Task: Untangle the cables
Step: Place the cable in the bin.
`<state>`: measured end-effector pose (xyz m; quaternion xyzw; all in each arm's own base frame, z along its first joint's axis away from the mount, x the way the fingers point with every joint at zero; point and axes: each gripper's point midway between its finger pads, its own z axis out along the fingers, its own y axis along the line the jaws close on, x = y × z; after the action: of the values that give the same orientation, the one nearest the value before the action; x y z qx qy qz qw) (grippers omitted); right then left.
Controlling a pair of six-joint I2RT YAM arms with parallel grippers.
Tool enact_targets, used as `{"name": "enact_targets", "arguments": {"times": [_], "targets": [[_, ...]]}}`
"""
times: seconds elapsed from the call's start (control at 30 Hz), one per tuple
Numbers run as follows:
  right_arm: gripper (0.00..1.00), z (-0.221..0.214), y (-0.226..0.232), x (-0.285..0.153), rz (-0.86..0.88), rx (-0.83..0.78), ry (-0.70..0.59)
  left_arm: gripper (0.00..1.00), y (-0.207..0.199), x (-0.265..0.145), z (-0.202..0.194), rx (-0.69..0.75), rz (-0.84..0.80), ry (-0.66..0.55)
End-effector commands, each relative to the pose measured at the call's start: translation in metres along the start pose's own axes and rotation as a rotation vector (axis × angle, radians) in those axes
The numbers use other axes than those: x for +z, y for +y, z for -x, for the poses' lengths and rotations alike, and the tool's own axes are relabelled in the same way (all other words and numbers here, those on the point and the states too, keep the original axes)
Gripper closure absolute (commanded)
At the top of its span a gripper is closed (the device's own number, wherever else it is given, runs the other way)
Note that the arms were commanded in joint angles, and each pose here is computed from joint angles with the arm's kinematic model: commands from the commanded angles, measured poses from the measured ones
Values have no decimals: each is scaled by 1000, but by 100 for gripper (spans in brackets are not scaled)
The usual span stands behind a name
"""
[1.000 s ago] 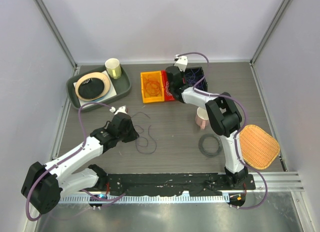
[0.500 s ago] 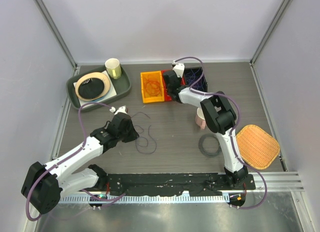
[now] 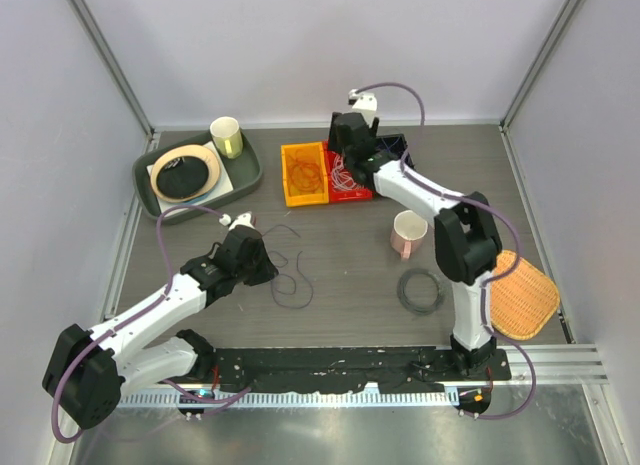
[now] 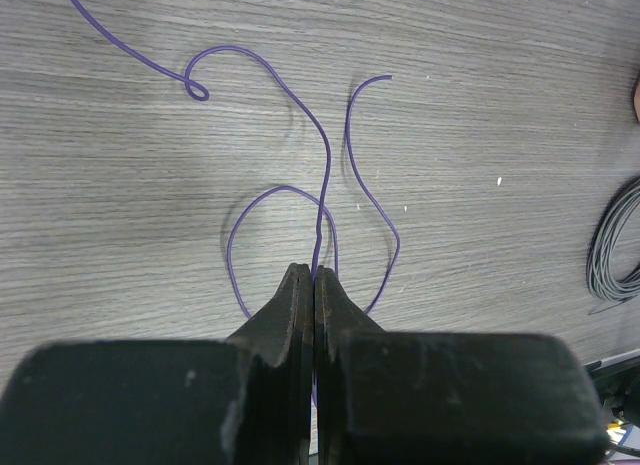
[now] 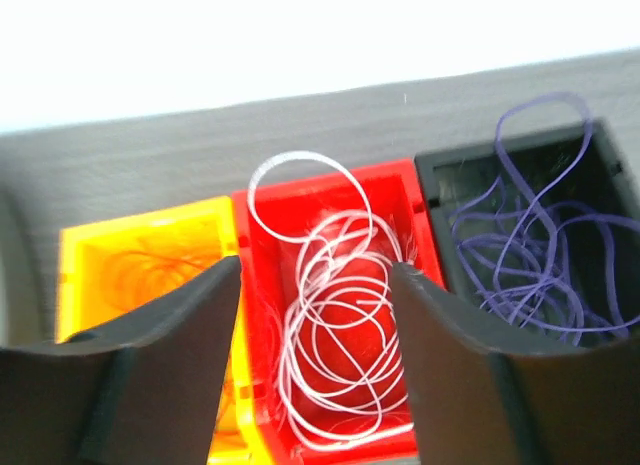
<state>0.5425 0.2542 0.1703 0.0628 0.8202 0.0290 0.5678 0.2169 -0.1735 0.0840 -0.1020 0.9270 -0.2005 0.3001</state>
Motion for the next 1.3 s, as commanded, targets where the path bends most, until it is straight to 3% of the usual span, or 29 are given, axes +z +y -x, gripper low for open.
{"name": "enact_targets", "arguments": {"times": [0.0,0.03,0.13,0.23,0.27,0.3,0.37,0.4,0.5,0.67,1.0,1.17,1.27], "targets": [[25,97,-3,-64,84,59,-163,100,-3,-3,5,6,-12,-23],[13,103,-5,-73,96,47,-171,100,-4,-4,5,6,-15,-23],[10,114,-9,-109,176,36,-184,100,-10,-7,9,-4,-37,-30],[9,93,-24,-154,267,13,-138,100,-20,-11,10,-29,-85,-28],[9,61,-32,-161,303,6,-119,100,-26,-13,13,-40,-109,-36],[8,72,-34,-192,382,39,-180,100,-29,-15,13,-46,-130,-33],[8,27,-30,-217,551,25,-168,100,-34,-17,15,-74,-145,-35],[8,28,-28,-242,622,37,-200,100,-38,-19,17,-77,-156,-37],[8,-31,-14,-276,805,-23,-108,100,-56,-28,22,-80,-221,-23],[8,-81,-9,-332,1077,-122,-126,100,-96,-58,45,-83,-357,-35],[8,-85,-11,-377,1252,-164,-306,100,-177,-140,80,-43,-722,-54],[7,-92,12,-392,1344,-227,-341,100,-185,-154,87,-50,-738,-64],[7,-86,27,-375,1237,-205,-338,100,-186,-154,89,-70,-726,-62]]}}
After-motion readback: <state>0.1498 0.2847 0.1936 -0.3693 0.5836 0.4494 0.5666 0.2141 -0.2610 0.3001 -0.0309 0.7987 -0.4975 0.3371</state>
